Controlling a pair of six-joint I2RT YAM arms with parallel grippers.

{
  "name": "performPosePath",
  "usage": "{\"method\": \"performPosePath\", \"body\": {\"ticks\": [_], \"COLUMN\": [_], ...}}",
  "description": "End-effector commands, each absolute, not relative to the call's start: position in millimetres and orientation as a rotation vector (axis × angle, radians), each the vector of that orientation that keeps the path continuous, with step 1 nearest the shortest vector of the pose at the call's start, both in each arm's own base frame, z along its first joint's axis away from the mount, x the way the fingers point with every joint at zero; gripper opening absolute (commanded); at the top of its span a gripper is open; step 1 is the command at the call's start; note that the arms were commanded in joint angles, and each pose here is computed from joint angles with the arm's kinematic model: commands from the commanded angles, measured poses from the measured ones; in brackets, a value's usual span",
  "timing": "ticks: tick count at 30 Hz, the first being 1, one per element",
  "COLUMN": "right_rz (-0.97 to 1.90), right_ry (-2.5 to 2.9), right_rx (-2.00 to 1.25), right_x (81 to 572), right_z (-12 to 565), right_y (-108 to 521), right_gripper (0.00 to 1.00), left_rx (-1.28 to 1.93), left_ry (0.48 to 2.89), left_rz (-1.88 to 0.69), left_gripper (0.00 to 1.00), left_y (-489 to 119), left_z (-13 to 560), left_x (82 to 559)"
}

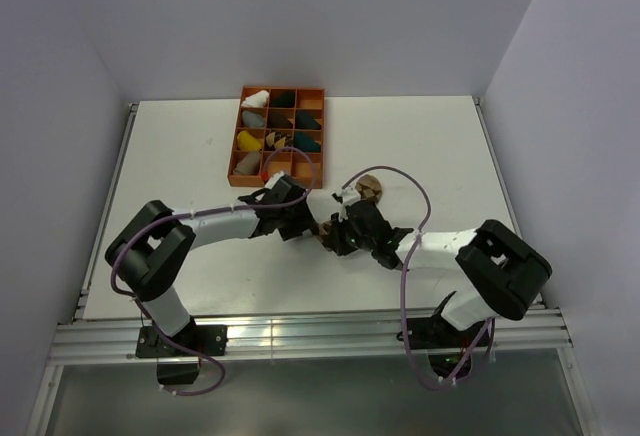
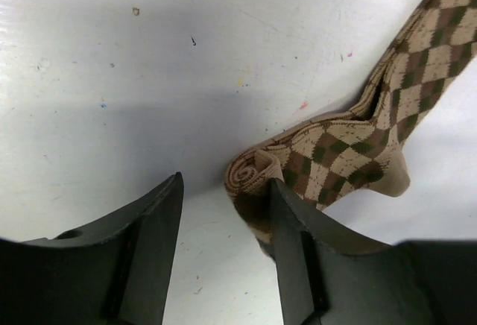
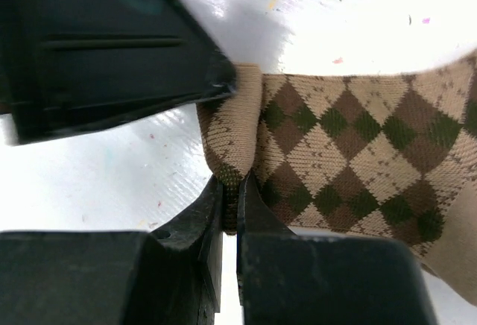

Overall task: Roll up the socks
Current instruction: Roll the sock at the center of the board.

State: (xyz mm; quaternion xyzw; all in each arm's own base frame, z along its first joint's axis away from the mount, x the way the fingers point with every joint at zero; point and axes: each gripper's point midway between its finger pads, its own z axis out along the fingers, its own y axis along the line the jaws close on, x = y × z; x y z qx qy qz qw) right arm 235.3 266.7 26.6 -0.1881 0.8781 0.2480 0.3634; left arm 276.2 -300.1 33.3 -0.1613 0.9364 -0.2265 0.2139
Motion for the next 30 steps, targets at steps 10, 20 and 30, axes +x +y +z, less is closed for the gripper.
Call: {"method": "performPosePath", "body": {"ticks": [10,20,30], "right_rz": [1.278,1.496,1.524], "right_ry": [2.353,2.343,2.379], "right_rx": [-0.187,0.015,0.109], "right_x": [227.9,231.6,228.0], "right_z": [26.4,20.8,10.0], "right_y": [270.4,257.5,249.8], "right_gripper": [0.0,0.0,0.0], "left_rx": [-0.497,-0.489,-0.443], "left_ry": [2.451,2.337,2.344], "left_rz": [-0.816,-0.922,-0.956], "left_gripper": [0.55,0.57,0.59], "left_y": [-307.1,-312.3,-318.0], "left_z": [56.2,72.4,64.4], "left_x": [281.1,285.2,282.7]}}
